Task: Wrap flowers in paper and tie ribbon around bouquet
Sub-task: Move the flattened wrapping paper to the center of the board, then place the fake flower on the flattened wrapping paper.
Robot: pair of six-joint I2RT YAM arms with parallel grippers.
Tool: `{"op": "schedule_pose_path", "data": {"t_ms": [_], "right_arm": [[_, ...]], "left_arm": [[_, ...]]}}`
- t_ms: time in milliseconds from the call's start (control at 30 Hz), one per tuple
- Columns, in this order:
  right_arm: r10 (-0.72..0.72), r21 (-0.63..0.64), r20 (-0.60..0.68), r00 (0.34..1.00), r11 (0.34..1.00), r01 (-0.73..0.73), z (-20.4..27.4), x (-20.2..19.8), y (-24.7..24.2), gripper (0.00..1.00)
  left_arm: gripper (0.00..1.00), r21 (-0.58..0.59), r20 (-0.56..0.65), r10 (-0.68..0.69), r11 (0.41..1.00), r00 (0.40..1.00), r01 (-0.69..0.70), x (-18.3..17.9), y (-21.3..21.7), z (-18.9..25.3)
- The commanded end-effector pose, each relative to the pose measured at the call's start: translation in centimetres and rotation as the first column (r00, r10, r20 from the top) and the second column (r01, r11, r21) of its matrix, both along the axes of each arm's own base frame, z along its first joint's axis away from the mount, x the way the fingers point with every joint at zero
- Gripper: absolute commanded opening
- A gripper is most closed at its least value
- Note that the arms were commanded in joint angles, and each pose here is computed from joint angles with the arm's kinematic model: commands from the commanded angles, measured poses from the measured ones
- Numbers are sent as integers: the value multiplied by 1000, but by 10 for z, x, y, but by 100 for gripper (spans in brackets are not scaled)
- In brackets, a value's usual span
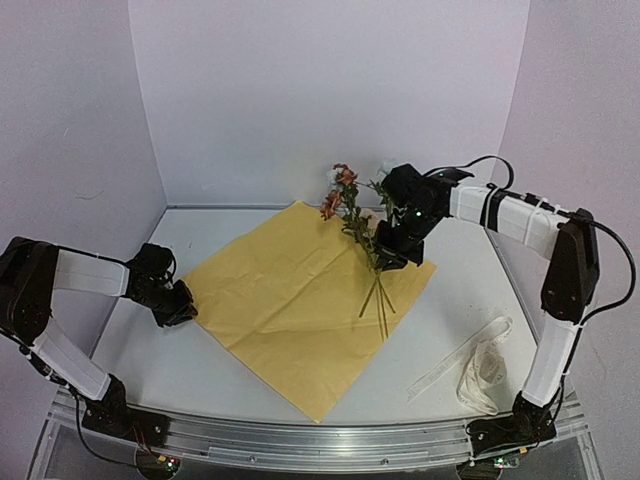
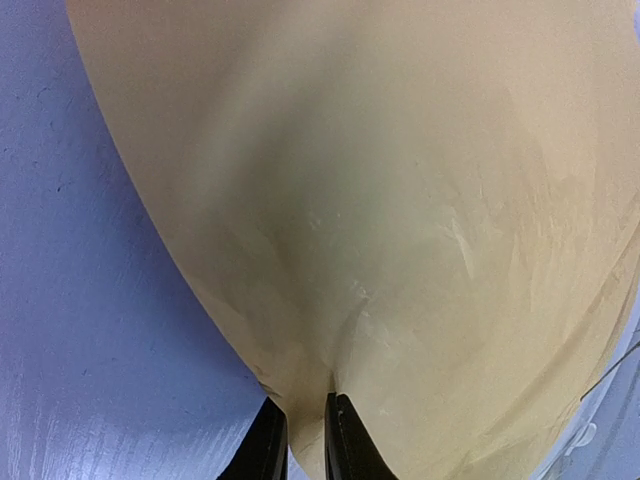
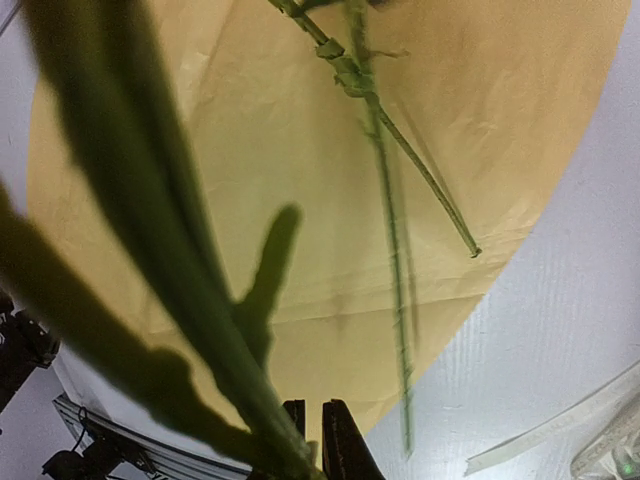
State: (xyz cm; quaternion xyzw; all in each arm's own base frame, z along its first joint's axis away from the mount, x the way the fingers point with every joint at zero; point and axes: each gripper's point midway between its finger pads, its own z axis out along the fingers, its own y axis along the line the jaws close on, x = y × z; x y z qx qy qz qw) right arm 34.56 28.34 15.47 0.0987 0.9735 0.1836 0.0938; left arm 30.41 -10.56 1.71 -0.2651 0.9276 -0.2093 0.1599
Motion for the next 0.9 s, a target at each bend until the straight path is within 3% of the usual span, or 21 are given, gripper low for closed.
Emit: {"op": "schedule_pose_path", "data": {"t_ms": [0, 167, 333, 367, 467, 700, 867], "right_arm": [[-50, 66, 91, 995, 997, 44, 7, 32, 44, 0], [-12, 73, 105, 994, 997, 4, -18, 52, 77, 0], [165, 95, 34, 986, 981, -167, -42, 49, 104, 2], [195, 108, 14, 981, 975, -195, -44, 46, 109, 6], [248, 96, -16, 969, 965, -246, -52, 35, 106, 34], [320, 56, 1, 947, 946, -320, -29, 7, 79, 49], [370, -70, 6, 929, 927, -369, -23, 9, 37, 52]], "left_arm": [[14, -5, 57, -23, 1000, 998, 23, 7, -6, 13], [14, 4, 47, -30, 1000, 998, 29, 0, -4, 11], [14, 17, 51, -46, 999, 998, 45, -4, -2, 12], [14, 19, 51, -49, 999, 998, 48, -4, -2, 12], [14, 22, 50, -58, 998, 997, 57, -4, -3, 12], [16, 44, 47, -62, 997, 997, 60, -2, 0, 15], [38, 77, 79, -65, 995, 995, 59, 1, 5, 31]]}}
